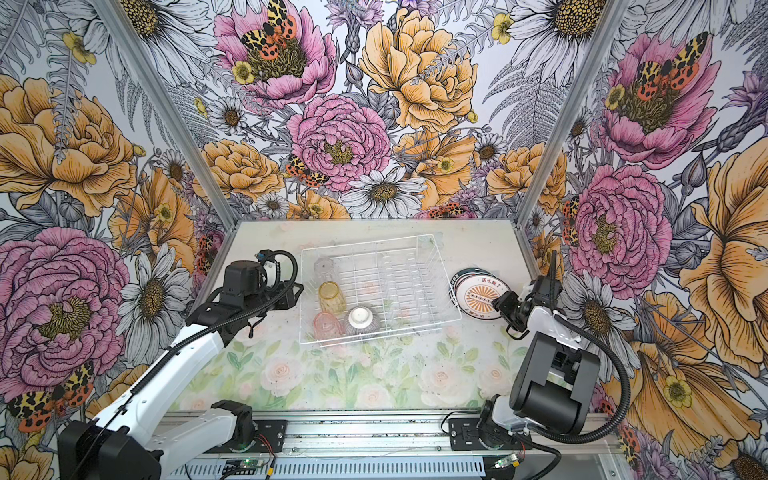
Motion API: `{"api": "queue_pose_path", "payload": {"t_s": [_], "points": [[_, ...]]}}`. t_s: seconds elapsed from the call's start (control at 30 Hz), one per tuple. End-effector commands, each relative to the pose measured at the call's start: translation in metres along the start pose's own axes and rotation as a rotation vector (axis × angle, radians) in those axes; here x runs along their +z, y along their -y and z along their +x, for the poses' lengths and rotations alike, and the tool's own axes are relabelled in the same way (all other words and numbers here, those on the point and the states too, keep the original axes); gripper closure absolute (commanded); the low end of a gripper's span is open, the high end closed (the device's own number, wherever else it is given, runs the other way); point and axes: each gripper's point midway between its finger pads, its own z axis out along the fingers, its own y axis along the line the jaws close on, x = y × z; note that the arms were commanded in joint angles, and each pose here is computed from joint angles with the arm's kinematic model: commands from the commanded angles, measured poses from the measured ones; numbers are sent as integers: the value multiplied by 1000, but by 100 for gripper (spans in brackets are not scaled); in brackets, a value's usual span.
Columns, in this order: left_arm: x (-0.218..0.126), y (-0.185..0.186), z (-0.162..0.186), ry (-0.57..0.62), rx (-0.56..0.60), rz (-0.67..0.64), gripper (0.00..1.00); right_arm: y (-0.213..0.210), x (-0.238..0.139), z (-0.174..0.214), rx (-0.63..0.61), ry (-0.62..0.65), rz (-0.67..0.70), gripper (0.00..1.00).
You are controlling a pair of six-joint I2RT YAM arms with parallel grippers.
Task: Unload the mixed dishes from the dish rack
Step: 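Lower the orange-sunburst plate onto the plate stack with the right gripper, then open the right gripper and release the plate on the stack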
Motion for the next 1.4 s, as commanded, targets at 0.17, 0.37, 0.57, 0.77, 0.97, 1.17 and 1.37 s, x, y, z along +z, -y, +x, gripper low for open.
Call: {"api": "queue_pose_path", "payload": {"t_s": [0.17, 0.37, 0.57, 0.77, 0.97, 1.17, 1.37], "points": [[-2, 3, -2, 26, 16, 42, 51, -1, -5, -16, -80, 36, 91, 23], [-2, 3, -2, 27, 18, 42, 51, -3, 4, -15, -109, 24, 130, 15], [-2, 3, -2, 29, 20, 46, 50, -6, 17, -17, -126, 4, 163, 10], [-2, 2, -3, 28, 16, 46, 51, -13, 26, -20, -145, -5, 178, 8], [-2, 2, -4, 31, 15, 47, 51, -22, 32, -25, -161, -2, 179, 6], [-2, 2, -4, 30, 14, 47, 51, -26, 39, -27, -168, -12, 187, 4], [-3, 2, -4, 32, 15, 49, 51, -28, 47, -25, -177, -26, 194, 3]]}}
